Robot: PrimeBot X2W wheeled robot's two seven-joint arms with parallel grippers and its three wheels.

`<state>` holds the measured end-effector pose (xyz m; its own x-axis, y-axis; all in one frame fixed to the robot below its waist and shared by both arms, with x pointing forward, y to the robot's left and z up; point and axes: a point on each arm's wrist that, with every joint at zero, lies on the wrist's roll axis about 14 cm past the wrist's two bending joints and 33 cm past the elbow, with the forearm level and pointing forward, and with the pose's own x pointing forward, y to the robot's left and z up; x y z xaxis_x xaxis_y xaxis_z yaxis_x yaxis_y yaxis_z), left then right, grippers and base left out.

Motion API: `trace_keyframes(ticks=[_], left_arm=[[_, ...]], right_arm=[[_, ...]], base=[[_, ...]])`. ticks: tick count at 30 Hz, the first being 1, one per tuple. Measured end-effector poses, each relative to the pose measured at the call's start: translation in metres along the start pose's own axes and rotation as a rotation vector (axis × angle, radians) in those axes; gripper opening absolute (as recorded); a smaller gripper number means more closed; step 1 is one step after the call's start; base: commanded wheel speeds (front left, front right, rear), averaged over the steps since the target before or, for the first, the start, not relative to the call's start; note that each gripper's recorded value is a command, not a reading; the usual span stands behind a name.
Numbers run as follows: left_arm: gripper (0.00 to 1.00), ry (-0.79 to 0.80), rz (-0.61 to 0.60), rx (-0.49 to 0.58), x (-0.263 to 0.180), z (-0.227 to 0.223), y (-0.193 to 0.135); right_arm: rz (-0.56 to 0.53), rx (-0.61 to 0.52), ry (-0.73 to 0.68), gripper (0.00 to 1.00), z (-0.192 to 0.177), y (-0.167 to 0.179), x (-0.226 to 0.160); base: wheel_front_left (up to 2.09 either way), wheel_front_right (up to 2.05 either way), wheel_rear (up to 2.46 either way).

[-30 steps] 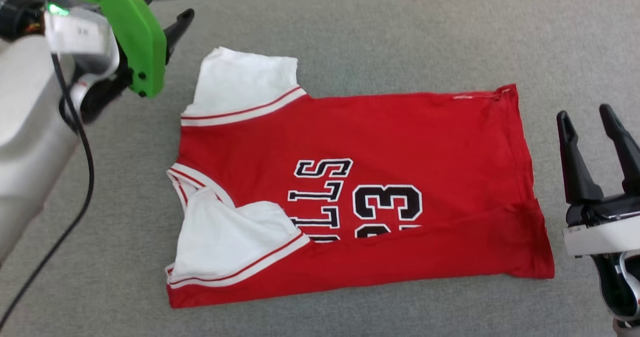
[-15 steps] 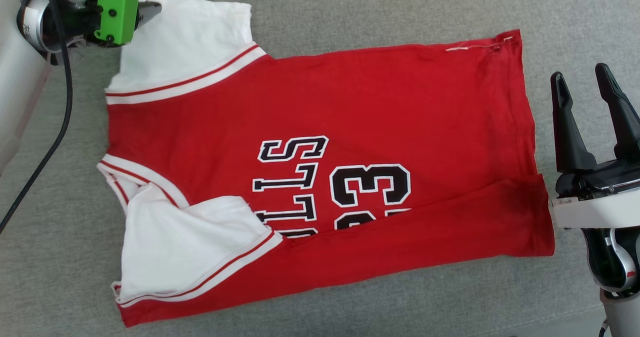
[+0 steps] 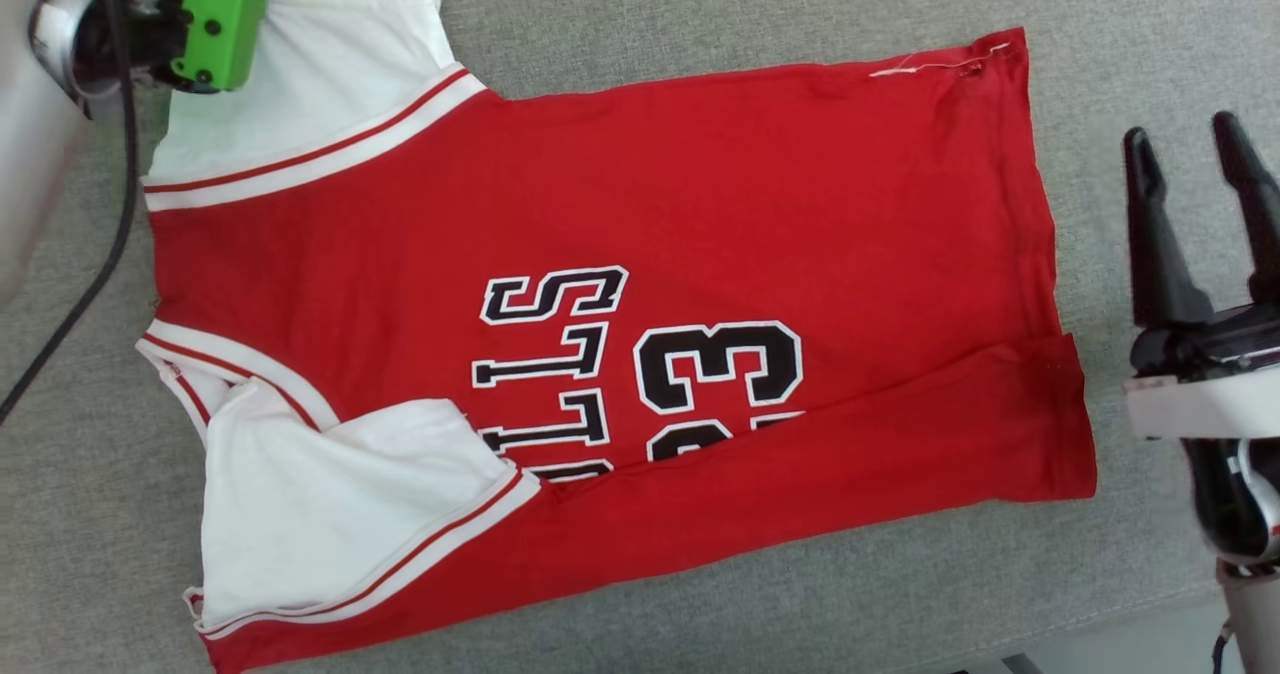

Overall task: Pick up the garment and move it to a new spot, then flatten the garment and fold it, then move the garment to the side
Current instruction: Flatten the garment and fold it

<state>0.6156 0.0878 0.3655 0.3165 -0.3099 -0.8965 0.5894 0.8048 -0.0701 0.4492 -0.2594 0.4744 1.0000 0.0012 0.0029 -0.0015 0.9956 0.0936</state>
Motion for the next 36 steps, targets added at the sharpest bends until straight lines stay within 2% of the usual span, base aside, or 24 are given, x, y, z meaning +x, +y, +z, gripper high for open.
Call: trace_keyframes(ticks=[7,10,13,16,17,18,24,30,36], left_arm=[[0.00,-0.118,0.007,0.040,-0.022,0.010,-0.010],[0.00,-0.165,0.004,0.084,-0.036,0.013,-0.018],[0.00,-0.219,0.004,0.107,-0.051,0.015,-0.023],[0.00,-0.269,0.005,0.123,-0.065,0.014,-0.025],[0.00,-0.320,0.002,0.133,-0.078,0.014,-0.029],[0.00,-0.357,0.004,0.151,-0.087,0.012,-0.032],[0.00,-0.413,-0.001,0.161,-0.099,0.008,-0.036],[0.00,-0.430,-0.007,0.168,-0.097,0.003,-0.036],[0.00,-0.435,-0.011,0.161,-0.091,-0.002,-0.033]], right_arm=[[0.039,-0.095,-0.066,1.00,0.045,-0.010,0.021],[0.075,-0.136,0.023,1.00,0.049,-0.012,0.034],[0.126,-0.146,0.176,1.00,0.042,-0.009,0.046],[0.167,-0.165,0.362,1.00,0.029,-0.007,0.054],[0.190,-0.171,0.586,1.00,0.006,-0.008,0.052],[0.217,-0.154,0.742,1.00,-0.012,-0.003,0.050],[0.231,-0.168,0.925,1.00,-0.045,0.001,0.054],[0.243,-0.145,0.990,1.00,-0.079,0.014,0.066],[0.234,-0.192,1.077,1.00,-0.114,0.013,0.064]], base=[[0.00,0.00,0.00],[0.00,0.00,0.00],[0.00,0.00,0.00],[0.00,0.00,0.00],[0.00,0.00,0.00],[0.00,0.00,0.00],[0.00,0.00,0.00],[0.00,0.00,0.00],[0.00,0.00,0.00]])
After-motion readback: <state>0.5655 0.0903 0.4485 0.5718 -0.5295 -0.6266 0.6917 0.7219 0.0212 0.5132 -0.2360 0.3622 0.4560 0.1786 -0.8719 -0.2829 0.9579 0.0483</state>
